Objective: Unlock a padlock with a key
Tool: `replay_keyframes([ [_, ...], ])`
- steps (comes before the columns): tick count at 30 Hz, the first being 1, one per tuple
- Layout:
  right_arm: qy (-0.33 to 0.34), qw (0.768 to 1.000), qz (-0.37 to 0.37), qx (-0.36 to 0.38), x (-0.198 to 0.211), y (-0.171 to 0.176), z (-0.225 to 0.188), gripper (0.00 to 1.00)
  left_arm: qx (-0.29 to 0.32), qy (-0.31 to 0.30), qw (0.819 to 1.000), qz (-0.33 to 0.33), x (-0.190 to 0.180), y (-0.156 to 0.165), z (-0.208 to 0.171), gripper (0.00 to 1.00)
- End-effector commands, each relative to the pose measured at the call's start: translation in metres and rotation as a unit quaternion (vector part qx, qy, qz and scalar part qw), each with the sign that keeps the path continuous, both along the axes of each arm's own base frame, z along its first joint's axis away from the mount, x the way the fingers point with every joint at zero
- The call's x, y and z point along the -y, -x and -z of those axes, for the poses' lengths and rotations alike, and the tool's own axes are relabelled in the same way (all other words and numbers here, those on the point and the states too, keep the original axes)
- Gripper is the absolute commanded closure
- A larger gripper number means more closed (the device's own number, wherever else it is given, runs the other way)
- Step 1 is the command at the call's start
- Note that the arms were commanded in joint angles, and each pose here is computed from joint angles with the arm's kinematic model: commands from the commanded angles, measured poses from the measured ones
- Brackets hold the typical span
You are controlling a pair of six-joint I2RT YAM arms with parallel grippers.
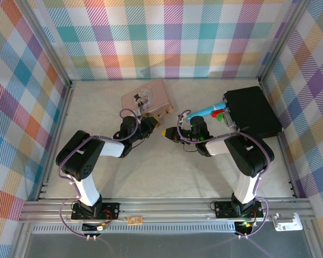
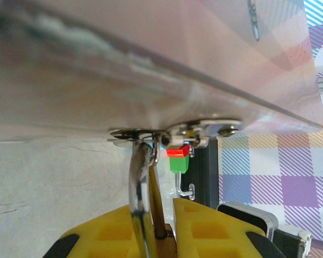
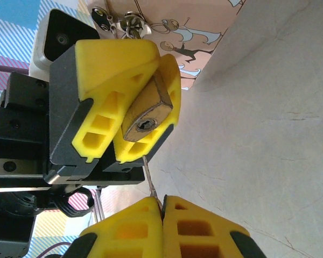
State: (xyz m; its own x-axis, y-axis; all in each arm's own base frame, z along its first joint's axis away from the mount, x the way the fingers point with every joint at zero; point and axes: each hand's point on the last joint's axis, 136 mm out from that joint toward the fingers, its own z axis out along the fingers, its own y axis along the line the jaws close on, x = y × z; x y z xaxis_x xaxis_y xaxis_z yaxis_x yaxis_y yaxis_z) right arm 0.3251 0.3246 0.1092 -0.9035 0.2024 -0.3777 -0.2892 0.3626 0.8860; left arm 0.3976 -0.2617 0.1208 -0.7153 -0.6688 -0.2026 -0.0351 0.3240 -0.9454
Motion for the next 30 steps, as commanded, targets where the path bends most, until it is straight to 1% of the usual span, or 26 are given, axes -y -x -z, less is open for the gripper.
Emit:
replay_keyframes([
  [1,-0.021,0.999,-0.003,0.026,-0.006,-0.006,-0.02,1.0,0.047,0.024,0.999,0.009,0.008,0.001,-0.029,1.0],
  [11,-0.029,0.999,0.005,0.029,-0.009,-0.013,-0.021,1.0,0.048,0.026,0.998,0.016,0.012,0.004,-0.03,1.0],
  [20,-0.02,0.999,0.016,0.021,-0.008,-0.017,-0.014,1.0,0.054,0.03,0.998,0.018,0.012,0.007,-0.035,1.0],
  [30,-0.02,0.999,0.02,0.024,-0.011,-0.025,-0.02,1.0,0.062,0.035,0.997,0.034,0.018,0.014,-0.043,1.0],
])
